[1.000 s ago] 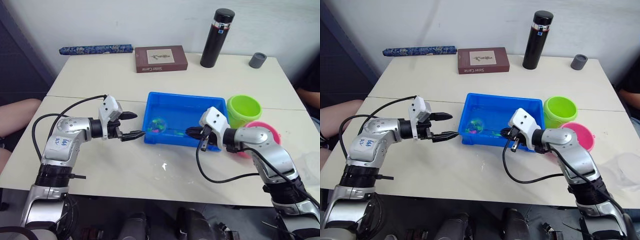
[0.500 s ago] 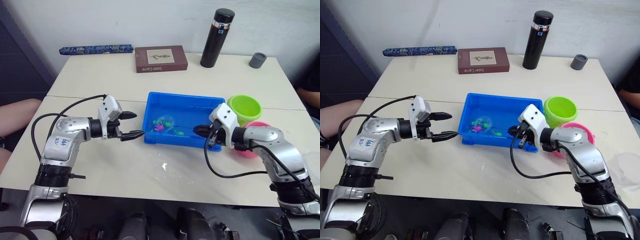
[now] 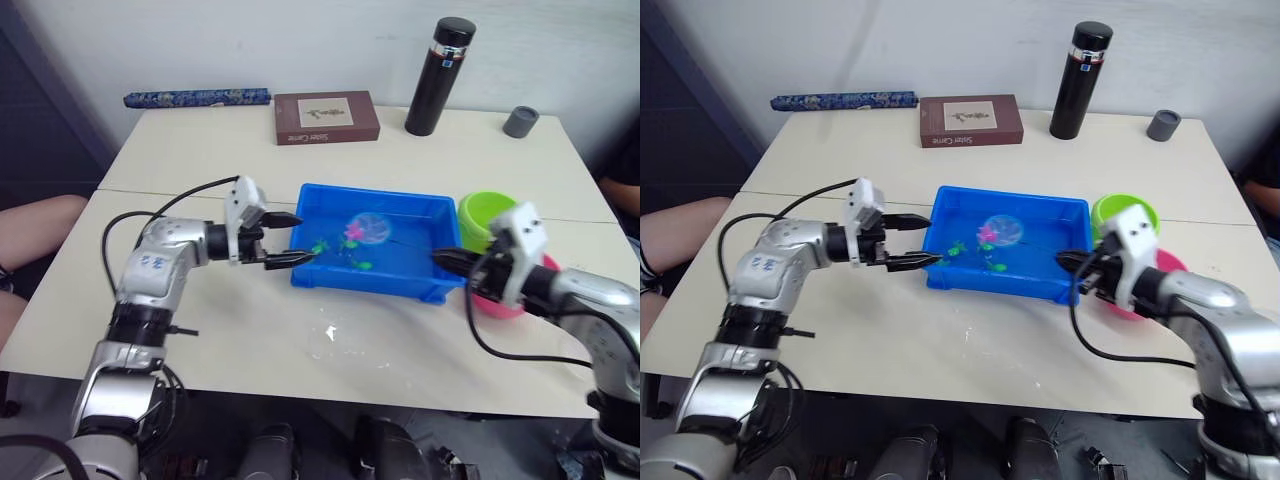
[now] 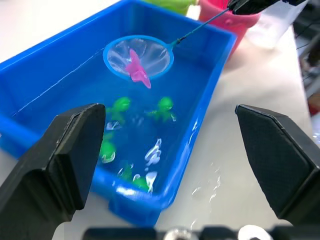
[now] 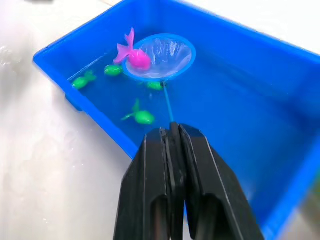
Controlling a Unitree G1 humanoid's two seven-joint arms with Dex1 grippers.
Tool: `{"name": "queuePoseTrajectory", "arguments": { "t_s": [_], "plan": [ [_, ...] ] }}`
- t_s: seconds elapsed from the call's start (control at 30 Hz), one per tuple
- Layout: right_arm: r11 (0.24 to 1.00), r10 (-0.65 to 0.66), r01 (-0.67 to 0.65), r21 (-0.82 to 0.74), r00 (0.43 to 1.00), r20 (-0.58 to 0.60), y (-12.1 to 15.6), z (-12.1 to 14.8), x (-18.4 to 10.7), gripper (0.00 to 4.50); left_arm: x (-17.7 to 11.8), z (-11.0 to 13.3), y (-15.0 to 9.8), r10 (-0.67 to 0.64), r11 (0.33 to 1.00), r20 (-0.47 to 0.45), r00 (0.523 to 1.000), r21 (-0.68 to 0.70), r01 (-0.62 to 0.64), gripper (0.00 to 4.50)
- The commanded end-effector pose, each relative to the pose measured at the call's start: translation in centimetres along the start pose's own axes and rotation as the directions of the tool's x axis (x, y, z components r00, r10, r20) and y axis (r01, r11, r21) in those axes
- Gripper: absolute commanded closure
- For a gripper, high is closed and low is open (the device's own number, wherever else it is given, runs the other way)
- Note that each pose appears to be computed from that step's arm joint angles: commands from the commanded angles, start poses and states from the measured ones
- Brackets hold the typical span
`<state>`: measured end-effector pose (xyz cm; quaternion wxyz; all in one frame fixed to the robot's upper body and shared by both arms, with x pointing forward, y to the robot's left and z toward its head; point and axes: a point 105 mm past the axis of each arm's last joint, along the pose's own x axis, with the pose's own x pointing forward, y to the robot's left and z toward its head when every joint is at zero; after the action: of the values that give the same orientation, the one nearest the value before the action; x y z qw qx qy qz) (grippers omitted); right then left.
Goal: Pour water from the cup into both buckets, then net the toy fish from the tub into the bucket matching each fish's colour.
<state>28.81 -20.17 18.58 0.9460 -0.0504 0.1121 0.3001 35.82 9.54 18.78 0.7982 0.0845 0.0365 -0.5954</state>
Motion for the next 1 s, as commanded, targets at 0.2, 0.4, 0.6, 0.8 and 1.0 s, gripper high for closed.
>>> {"name": "queuePoseTrajectory", "arguments": {
  "t_s": [0.2,0.4,0.6,0.8,1.0],
  "plan": [
    [0.957,-0.284,0.286,-0.041,0.957,0.054,-0.8,1.8,-8.2,4.5,4.6,2.6,-2.0,-0.237,0.971,0.077,0.968,0.06,0.233,0.03],
    [0.869,-0.487,0.487,-0.082,0.873,0.027,-1.1,1.7,-13.9,4.5,7.2,3.6,-3.3,-0.365,0.93,0.106,0.925,0.095,0.356,0.03],
    [0.752,-0.603,0.528,-0.394,0.793,-0.089,-1.0,1.2,-15.5,4.5,8.4,3.9,-3.6,-0.399,0.915,0.118,0.909,0.112,0.387,0.03],
    [0.429,-0.624,0.184,-0.884,0.768,-0.143,-1.2,0.9,-14.3,4.5,8.1,3.7,-3.2,-0.383,0.922,0.115,0.916,0.114,0.371,0.03],
    [0.082,-0.558,-0.134,-0.988,0.815,-0.157,-1.4,0.1,-13.6,4.5,7.6,3.7,-2.6,-0.352,0.933,0.111,0.929,0.119,0.339,0.03]
  ]
}}
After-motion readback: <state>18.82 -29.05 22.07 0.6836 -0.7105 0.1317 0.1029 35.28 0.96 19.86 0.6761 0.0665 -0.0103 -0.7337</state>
